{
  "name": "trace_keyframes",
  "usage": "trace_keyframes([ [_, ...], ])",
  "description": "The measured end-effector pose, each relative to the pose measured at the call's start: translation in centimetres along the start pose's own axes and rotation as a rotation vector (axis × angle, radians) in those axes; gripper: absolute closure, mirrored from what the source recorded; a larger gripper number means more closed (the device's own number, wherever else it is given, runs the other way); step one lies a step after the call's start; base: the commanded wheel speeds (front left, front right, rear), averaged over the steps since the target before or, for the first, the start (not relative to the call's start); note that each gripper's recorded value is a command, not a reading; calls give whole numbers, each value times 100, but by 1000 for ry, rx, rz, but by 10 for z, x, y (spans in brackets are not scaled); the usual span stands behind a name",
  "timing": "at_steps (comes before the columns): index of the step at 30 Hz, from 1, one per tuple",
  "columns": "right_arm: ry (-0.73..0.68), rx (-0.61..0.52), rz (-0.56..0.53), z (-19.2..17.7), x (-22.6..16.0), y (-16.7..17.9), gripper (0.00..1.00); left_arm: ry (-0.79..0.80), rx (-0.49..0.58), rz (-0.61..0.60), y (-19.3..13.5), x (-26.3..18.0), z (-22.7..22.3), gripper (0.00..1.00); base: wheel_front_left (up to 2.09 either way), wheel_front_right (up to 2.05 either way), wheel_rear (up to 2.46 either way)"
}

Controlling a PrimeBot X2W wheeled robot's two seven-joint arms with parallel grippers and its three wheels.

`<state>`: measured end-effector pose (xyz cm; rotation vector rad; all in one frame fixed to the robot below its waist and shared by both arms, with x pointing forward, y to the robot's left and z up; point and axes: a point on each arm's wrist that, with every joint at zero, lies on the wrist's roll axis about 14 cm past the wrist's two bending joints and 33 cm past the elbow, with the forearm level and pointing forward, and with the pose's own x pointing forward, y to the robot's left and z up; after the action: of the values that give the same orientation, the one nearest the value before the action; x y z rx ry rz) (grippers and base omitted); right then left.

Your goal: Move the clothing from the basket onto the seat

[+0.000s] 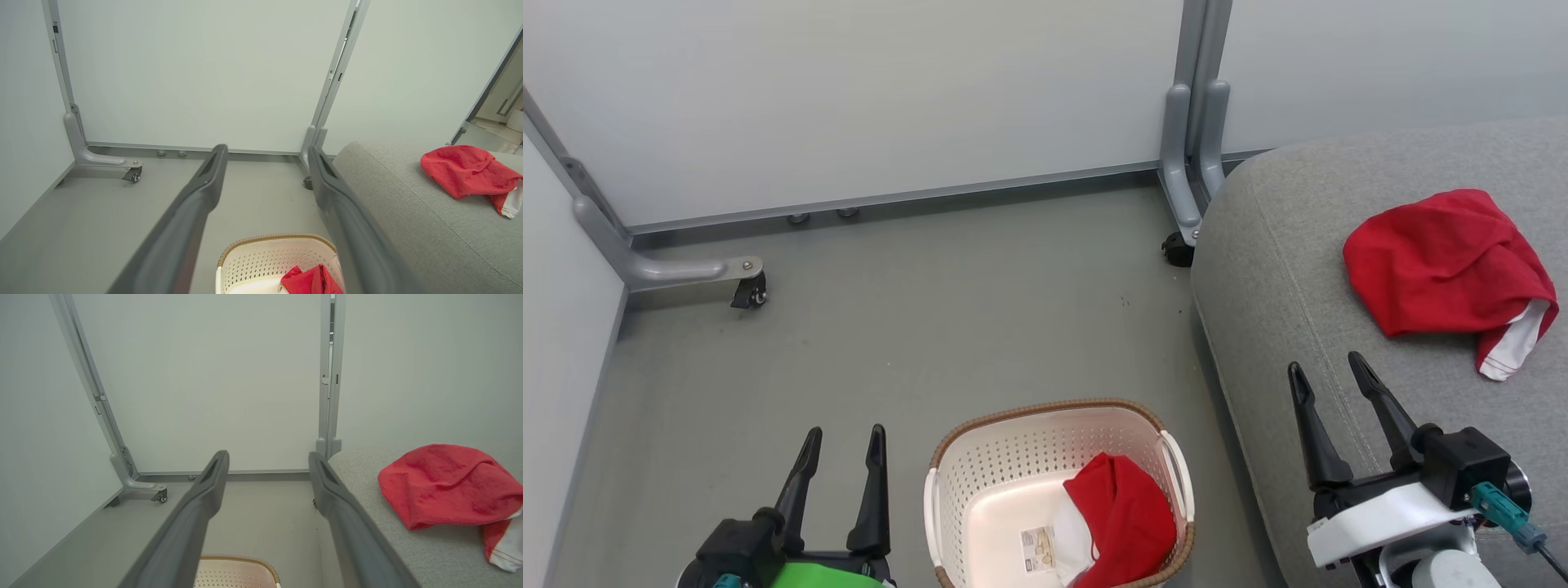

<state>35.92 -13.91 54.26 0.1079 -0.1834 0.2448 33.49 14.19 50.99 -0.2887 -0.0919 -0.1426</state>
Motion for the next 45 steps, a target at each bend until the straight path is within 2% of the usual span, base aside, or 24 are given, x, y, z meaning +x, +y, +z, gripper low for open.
trace_keyframes([
  [20,8,11,2,-3,0,0,0,20,-7,-8,-2,1,-6,0,0,0,0],
  [29,15,-43,-40,-3,2,-23,0,80,-12,-42,-11,11,-25,0,0,0,0],
  [39,19,-99,-124,-4,16,-63,0,156,24,-177,-43,54,-57,0,0,0,0],
  [45,17,-118,-200,-8,27,-91,0,233,71,-295,-70,85,-95,0,0,0,0],
])
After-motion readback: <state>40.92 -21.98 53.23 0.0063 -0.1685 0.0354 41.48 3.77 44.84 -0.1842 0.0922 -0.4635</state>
